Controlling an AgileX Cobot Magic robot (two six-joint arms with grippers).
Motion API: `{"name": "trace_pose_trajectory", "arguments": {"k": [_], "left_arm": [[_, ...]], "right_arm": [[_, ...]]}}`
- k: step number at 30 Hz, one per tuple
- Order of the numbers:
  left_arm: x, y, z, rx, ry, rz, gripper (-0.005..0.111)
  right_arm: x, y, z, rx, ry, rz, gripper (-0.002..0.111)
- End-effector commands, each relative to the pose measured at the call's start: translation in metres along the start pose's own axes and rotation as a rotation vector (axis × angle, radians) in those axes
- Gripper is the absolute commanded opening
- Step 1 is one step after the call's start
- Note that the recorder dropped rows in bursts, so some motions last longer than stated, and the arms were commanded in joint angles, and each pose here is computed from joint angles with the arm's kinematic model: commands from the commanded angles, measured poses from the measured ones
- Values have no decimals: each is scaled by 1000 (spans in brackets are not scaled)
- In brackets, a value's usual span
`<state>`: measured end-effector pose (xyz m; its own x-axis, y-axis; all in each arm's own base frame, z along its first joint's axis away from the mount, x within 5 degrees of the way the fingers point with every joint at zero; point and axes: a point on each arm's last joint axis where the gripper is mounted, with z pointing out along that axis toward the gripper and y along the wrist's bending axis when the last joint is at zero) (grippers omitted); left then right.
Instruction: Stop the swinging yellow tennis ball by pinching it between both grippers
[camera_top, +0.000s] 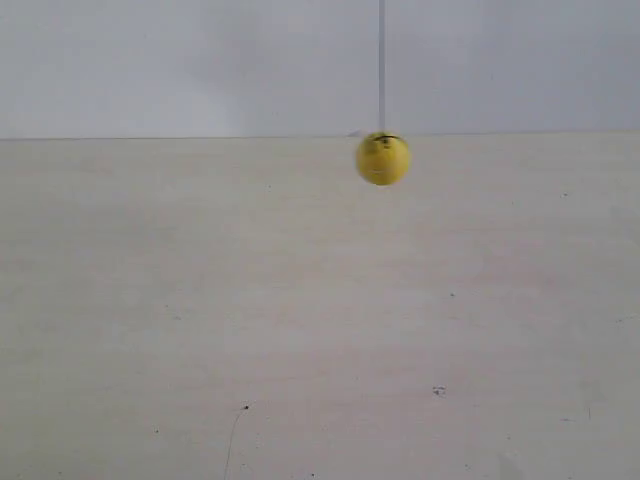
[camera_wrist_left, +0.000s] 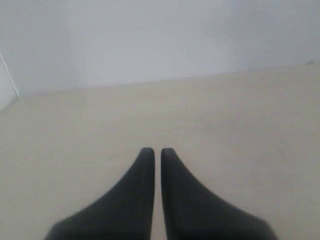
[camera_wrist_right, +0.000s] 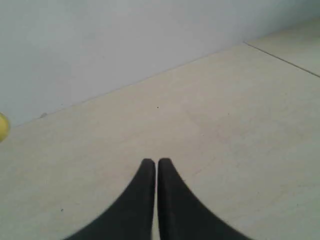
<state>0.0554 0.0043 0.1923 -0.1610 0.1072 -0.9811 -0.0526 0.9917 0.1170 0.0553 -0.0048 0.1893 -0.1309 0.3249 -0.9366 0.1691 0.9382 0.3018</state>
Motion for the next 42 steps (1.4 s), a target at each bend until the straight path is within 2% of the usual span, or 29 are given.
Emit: {"name": "trace_pose_trajectory", "arguments": {"k": [1, 3, 7, 11, 16, 19, 22, 26, 31, 33, 35, 39, 42], "left_arm": [[-11, 0, -1, -1, -137, -30, 5], [-14, 0, -1, 3, -166, -88, 5], [-23, 2, -3, -4, -268, -107, 5], [-28, 3, -5, 6, -331, -211, 5], [-33, 3, -6, 32, -380, -357, 5], [-35, 4, -7, 40, -407, -388, 5], [-43, 5, -11, 58, -505, -433, 5], [-57, -1, -17, 144, -626, -387, 5], [-96, -18, -15, 335, -695, -178, 5], [-112, -19, -6, 367, -672, -166, 5], [-125, -18, 12, 379, -601, -205, 5], [-131, -20, 58, 411, -428, -263, 5], [-126, -31, 86, 509, -338, -200, 5]], "right_arm": [[-5, 0, -1, -3, -60, -5, 0], [-8, 1, -1, -10, -94, 9, 0], [-11, 1, -1, -14, -125, 17, 0], [-18, 2, -2, -21, -199, 17, 0], [-20, 2, -3, -36, -225, 130, 0], [-20, 2, -3, -43, -222, 179, 0], [-23, 2, -3, -49, -255, 184, 0], [-28, 3, -5, -59, -311, 185, 0], [-57, 13, -17, -127, -410, 196, 0], [-72, 19, -26, -172, -477, 189, 0], [-86, 25, -29, -202, -494, 147, 0], [-95, 34, -12, -227, -397, 64, 0], [-92, 40, 11, -246, -283, 5, 0]]}}
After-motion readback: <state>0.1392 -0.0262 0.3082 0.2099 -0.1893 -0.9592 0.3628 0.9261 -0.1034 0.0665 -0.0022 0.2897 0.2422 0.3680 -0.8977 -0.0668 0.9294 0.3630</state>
